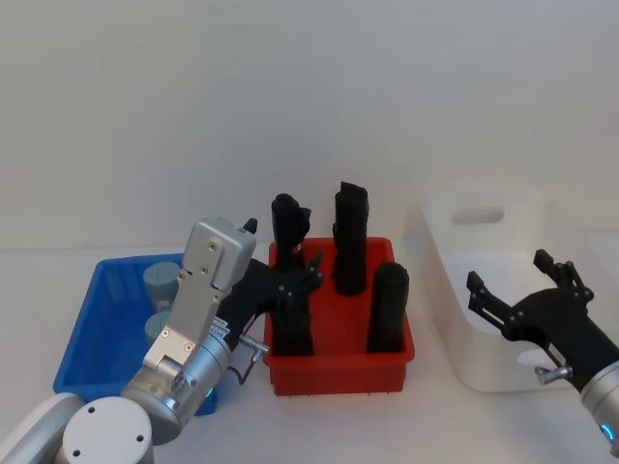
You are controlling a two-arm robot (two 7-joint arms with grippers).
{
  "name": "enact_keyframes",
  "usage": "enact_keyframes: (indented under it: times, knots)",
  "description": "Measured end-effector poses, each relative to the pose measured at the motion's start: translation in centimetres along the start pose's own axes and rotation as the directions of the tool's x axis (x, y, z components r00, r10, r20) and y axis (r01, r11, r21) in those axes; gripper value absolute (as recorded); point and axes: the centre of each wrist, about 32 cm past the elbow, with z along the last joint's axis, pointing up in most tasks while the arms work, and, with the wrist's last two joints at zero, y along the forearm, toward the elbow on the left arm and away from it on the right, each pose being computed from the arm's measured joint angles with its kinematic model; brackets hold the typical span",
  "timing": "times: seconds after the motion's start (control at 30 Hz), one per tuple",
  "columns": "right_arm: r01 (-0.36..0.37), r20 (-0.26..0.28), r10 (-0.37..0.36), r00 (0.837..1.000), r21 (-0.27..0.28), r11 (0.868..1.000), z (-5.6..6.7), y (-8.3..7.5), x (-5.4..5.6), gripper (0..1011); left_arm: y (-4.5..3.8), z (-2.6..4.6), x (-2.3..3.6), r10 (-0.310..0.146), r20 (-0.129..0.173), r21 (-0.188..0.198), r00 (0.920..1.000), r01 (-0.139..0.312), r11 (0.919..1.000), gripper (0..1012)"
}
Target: Pick the cotton swabs from the blue box and place them into the white box.
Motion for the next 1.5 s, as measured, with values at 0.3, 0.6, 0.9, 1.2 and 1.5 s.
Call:
enact_keyframes:
  times: [0.3,0.6,0.9,1.2,1.5]
  knots:
    - [0.000,0.000,0.000,1.000,0.000,1.000,0.00,0.00,0.00,1001,0.00,0.00,0.00,0.000,0.000,0.000,1.0000,0.000,1.0000,1003]
    - [0.000,0.000,0.000,1.000,0.000,1.000,0.00,0.00,0.00,1001,0.00,0.00,0.00,0.000,0.000,0.000,1.0000,0.000,1.0000,1003]
    - [0.000,0.000,0.000,1.000,0.000,1.000,0.00,0.00,0.00,1001,0.00,0.00,0.00,0.000,0.000,0.000,1.0000,0.000,1.0000,1003]
    - [0.000,0.000,0.000,1.000,0.000,1.000,0.00,0.00,0.00,1001,0.00,0.00,0.00,0.000,0.000,0.000,1.0000,0.000,1.0000,1003]
    - [0.000,0.000,0.000,1.000,0.000,1.000,0.00,0.00,0.00,1001,0.00,0.00,0.00,0.000,0.000,0.000,1.0000,0.000,1.0000,1003]
